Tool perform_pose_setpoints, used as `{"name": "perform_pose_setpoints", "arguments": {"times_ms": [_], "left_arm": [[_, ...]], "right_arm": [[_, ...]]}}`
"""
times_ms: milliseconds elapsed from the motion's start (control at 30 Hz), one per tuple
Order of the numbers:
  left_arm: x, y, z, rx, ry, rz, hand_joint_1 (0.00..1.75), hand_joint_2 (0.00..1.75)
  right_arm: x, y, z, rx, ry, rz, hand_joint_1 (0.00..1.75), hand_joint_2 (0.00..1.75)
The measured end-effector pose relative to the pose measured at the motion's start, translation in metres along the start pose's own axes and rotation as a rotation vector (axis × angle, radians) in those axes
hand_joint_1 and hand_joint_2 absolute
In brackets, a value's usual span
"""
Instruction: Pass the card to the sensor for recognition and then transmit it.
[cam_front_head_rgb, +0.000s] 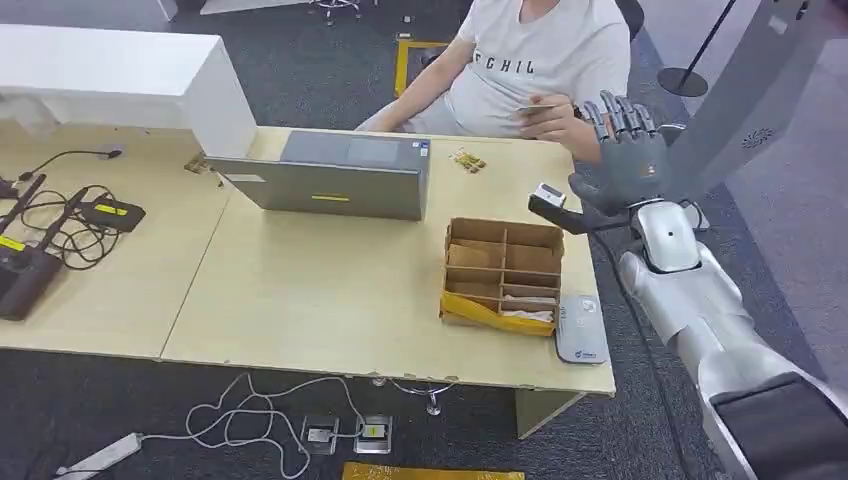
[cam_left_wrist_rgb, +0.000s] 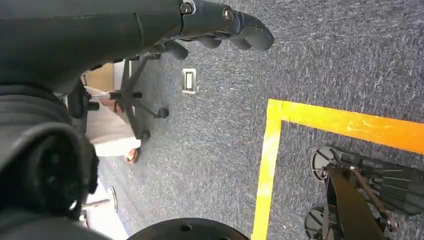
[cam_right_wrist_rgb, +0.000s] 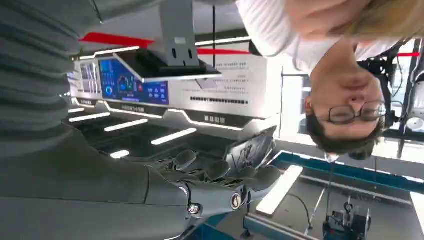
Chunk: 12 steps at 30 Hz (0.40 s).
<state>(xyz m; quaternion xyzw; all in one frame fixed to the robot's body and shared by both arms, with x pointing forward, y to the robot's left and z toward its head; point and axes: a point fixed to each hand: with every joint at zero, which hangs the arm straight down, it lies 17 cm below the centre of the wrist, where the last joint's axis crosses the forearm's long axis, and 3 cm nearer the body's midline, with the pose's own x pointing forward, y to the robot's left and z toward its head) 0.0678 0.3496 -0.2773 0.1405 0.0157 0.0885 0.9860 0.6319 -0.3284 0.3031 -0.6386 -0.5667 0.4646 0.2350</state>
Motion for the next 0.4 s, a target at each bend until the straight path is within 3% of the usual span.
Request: {"name": "perform_pose_setpoints", "arguments": {"times_ms": [200,400], "left_arm": [[-0.001,0.001,0.0,0.0,0.001,0.006,0.0,0.0],[-0.004,0.005,-0.002,0.002,0.004,0.033,0.0,0.0]], "right_arm": [[-0.067,-0.006,0.002,0.005,0.063,0.082,0.0,0.0],[-0.209,-0.008,0.044,0.083,0.247,0.163,0.0,0.0]]}}
